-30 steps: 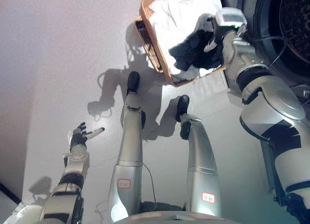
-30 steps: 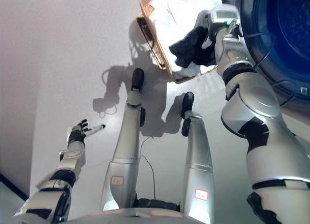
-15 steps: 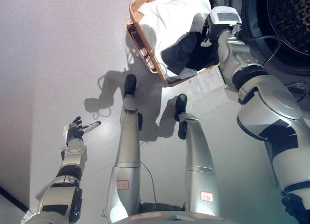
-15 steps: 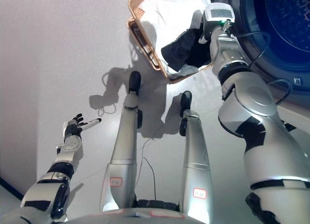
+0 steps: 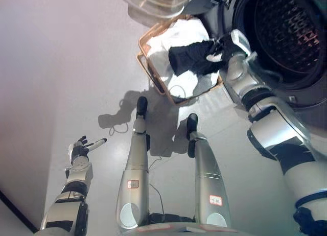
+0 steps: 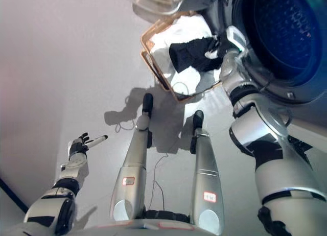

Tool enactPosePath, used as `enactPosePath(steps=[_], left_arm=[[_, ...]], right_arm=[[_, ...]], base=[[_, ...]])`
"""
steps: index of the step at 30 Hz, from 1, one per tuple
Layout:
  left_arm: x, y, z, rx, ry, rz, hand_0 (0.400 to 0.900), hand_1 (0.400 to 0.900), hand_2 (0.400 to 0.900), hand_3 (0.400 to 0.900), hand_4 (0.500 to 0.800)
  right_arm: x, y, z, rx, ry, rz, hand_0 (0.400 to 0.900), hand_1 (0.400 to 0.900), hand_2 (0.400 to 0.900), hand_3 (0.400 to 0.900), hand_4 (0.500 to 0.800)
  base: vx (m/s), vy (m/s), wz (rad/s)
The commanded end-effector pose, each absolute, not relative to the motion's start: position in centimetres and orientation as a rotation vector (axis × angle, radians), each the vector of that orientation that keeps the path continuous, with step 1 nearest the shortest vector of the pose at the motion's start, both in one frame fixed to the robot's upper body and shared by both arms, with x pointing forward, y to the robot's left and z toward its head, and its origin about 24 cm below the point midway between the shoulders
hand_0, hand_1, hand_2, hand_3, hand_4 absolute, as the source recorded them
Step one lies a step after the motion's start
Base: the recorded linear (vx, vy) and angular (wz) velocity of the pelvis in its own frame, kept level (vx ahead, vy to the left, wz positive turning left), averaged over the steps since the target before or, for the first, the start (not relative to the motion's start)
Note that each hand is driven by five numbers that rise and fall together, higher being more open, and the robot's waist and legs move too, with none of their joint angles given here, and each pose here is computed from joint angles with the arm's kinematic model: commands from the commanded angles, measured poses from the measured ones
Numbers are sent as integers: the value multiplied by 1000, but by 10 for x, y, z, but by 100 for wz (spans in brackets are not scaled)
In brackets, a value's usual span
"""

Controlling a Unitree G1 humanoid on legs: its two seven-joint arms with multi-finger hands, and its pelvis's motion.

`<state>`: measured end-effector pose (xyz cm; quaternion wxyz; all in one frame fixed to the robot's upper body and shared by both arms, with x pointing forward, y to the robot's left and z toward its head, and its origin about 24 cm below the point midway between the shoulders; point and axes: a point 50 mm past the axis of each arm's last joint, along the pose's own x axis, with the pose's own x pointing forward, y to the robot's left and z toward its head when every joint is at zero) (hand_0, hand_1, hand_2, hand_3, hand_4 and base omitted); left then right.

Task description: Put the clothes in the basket into the washing machine.

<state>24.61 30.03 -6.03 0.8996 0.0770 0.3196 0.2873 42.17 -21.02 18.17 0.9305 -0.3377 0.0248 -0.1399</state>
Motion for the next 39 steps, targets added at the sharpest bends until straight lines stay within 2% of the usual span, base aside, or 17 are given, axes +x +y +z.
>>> enactPosePath(steps=[1, 5, 7, 11, 15, 18, 23, 27, 28, 29, 30, 33, 39], left_arm=[[207, 317, -83, 179, 807, 660, 900, 900, 900, 900, 800], [203, 319, -85, 194, 836, 654, 900, 900, 900, 900, 800], [193, 322, -90, 198, 872, 652, 900, 900, 900, 900, 800], [178, 318, -101, 212, 930, 635, 900, 900, 900, 900, 800], [167, 315, -107, 219, 967, 619, 900, 900, 900, 900, 800], [164, 317, -108, 218, 979, 621, 900, 900, 900, 900, 800], [158, 315, -112, 200, 989, 630, 900, 900, 900, 900, 800], [152, 310, -116, 166, 995, 645, 900, 900, 900, 900, 800], [105, 299, -137, 136, 1110, 671, 900, 900, 900, 900, 800], [92, 291, -144, 162, 1188, 640, 900, 900, 900, 900, 800], [89, 294, -143, 176, 1182, 643, 900, 900, 900, 900, 800], [83, 277, -151, 151, 1203, 606, 900, 900, 900, 900, 800], [95, 265, -152, 149, 1193, 569, 900, 900, 900, 900, 800]], right_arm=[[411, -236, 163, -390, 57, -403, 400, 400, 400, 400, 500], [393, -252, 122, -208, 121, -442, 400, 400, 400, 400, 500], [371, -258, 83, -74, 174, -451, 400, 400, 400, 400, 500], [346, -265, 53, 158, 184, -516, 400, 400, 400, 400, 500], [339, -265, 36, 321, 207, -557, 400, 400, 400, 400, 500], [344, -250, 33, 443, 214, -527, 400, 400, 400, 400, 500], [363, -231, 49, 594, 183, -494, 400, 400, 400, 400, 500], [380, -233, 85, 594, 97, -473, 400, 400, 400, 400, 500], [383, -234, 102, 620, 30, -458, 400, 400, 400, 400, 500], [381, -237, 109, 616, -29, -469, 400, 400, 400, 400, 500], [382, -243, 118, 619, -55, -489, 400, 400, 400, 400, 500], [388, -246, 152, 662, -171, -515, 400, 400, 400, 400, 500], [390, -259, 195, 635, -298, -574, 400, 400, 400, 400, 500]], base=[[77, 1, -9], [74, -6, -9], [84, -3, -20], [112, -50, -22], [98, -41, -17], [33, -64, -15], [15, -53, -7], [-11, -41, 12], [-30, -70, 31], [-24, -60, 32], [37, -35, 21], [59, -27, 16], [86, -10, 7]])
